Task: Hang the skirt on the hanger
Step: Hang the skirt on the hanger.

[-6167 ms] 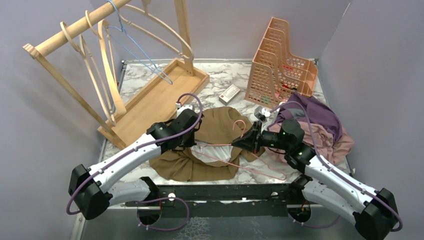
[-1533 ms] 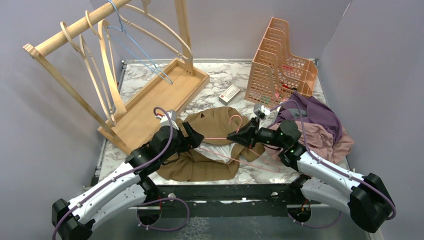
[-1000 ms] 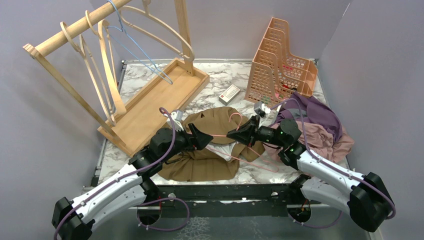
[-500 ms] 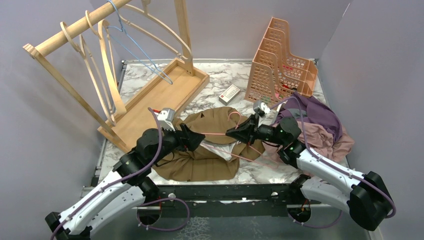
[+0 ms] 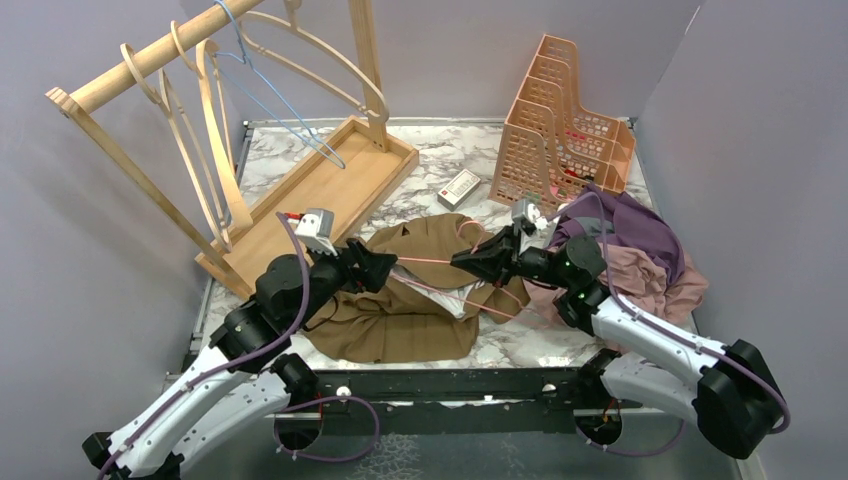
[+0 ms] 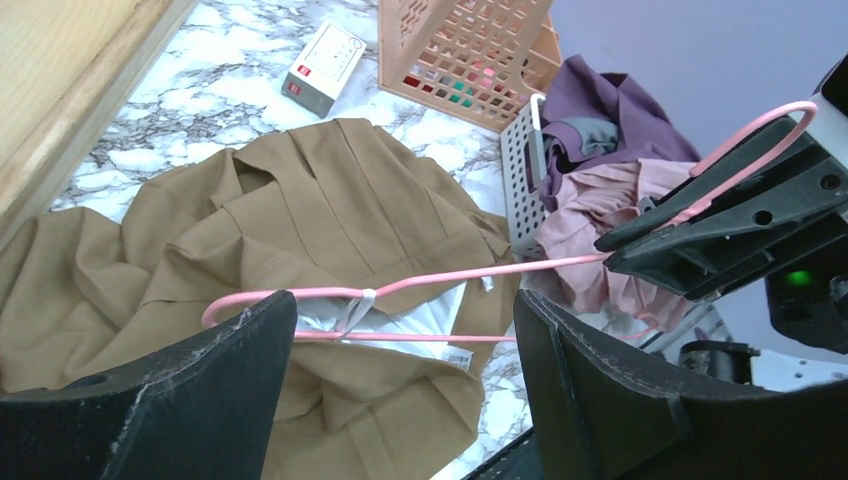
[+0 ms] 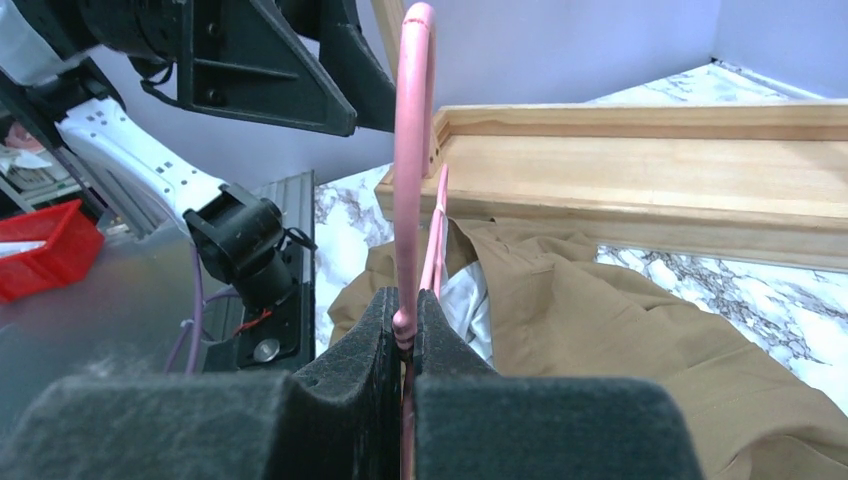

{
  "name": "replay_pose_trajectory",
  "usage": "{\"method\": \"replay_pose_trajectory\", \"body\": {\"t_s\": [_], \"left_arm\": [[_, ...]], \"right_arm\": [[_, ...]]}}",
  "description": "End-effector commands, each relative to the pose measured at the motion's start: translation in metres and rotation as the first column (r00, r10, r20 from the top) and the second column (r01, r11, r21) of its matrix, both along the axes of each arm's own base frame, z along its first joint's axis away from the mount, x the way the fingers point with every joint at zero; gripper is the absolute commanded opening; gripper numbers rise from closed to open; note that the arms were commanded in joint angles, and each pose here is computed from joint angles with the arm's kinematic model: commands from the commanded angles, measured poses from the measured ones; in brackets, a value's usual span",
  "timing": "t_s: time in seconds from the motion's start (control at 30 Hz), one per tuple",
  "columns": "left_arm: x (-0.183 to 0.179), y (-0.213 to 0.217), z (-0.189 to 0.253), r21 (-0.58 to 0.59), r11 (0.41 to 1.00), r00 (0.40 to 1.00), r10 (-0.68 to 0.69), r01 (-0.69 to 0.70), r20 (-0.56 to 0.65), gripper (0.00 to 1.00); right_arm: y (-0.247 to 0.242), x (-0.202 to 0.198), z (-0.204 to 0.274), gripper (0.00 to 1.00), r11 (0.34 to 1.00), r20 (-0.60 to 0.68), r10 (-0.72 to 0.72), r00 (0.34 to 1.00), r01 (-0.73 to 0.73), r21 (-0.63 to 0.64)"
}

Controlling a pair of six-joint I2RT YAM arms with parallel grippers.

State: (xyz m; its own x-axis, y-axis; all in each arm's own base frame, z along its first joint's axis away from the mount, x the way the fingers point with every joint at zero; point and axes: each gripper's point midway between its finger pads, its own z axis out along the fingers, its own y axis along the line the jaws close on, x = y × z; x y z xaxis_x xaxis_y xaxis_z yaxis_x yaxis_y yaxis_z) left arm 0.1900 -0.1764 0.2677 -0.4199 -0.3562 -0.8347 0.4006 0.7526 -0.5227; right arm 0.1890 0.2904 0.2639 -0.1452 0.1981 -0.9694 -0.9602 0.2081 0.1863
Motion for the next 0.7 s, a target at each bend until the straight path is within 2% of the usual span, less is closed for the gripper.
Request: {"method": "replay_pose_trajectory", "body": {"t_s": [0.0,0.07,0.13,0.2,0.3,0.43,0.53,0.6,0.67], "left_arm": [[0.002,-0.009,0.016,0.094,0.993,0.991,-0.085,0.076,0.099,0.82],[-0.001,-0.017,0.02,0.161,0.976,0.974,-0.17,0.146,0.151,0.82],[-0.006,-0.028,0.025,0.243,0.943,0.932,-0.285,0.229,0.226,0.82],[-0.013,-0.036,0.032,0.327,0.899,0.864,-0.395,0.292,0.313,0.82],[-0.023,-0.046,0.035,0.438,0.825,0.76,-0.53,0.358,0.376,0.79],[-0.021,-0.058,0.015,0.548,0.724,0.707,-0.639,0.419,0.303,0.75],[-0.027,-0.07,0.004,0.579,0.645,0.644,-0.723,0.499,0.25,0.75],[-0.032,-0.078,0.001,0.58,0.606,0.601,-0.764,0.544,0.235,0.7],[-0.035,-0.083,-0.002,0.584,0.572,0.566,-0.795,0.575,0.221,0.6]], "right_arm": [[0.008,-0.001,0.018,0.01,0.998,0.108,0.053,0.993,-0.056,0.029],[0.014,-0.001,0.017,0.01,0.995,0.123,0.093,0.988,-0.095,0.01],[0.021,0.0,0.013,0.01,0.991,0.127,0.133,0.983,-0.133,-0.013],[0.024,-0.002,0.015,0.01,0.985,0.144,0.171,0.975,-0.169,-0.023],[0.029,-0.007,0.017,0.01,0.971,0.167,0.238,0.957,-0.233,-0.05],[0.031,-0.019,0.02,0.01,0.94,0.185,0.341,0.922,-0.331,-0.085],[0.031,-0.03,0.019,0.01,0.91,0.179,0.414,0.892,-0.4,-0.113],[0.03,-0.035,0.017,0.01,0.89,0.177,0.455,0.873,-0.437,-0.133],[0.029,-0.038,0.016,0.01,0.877,0.173,0.478,0.861,-0.457,-0.149]]}}
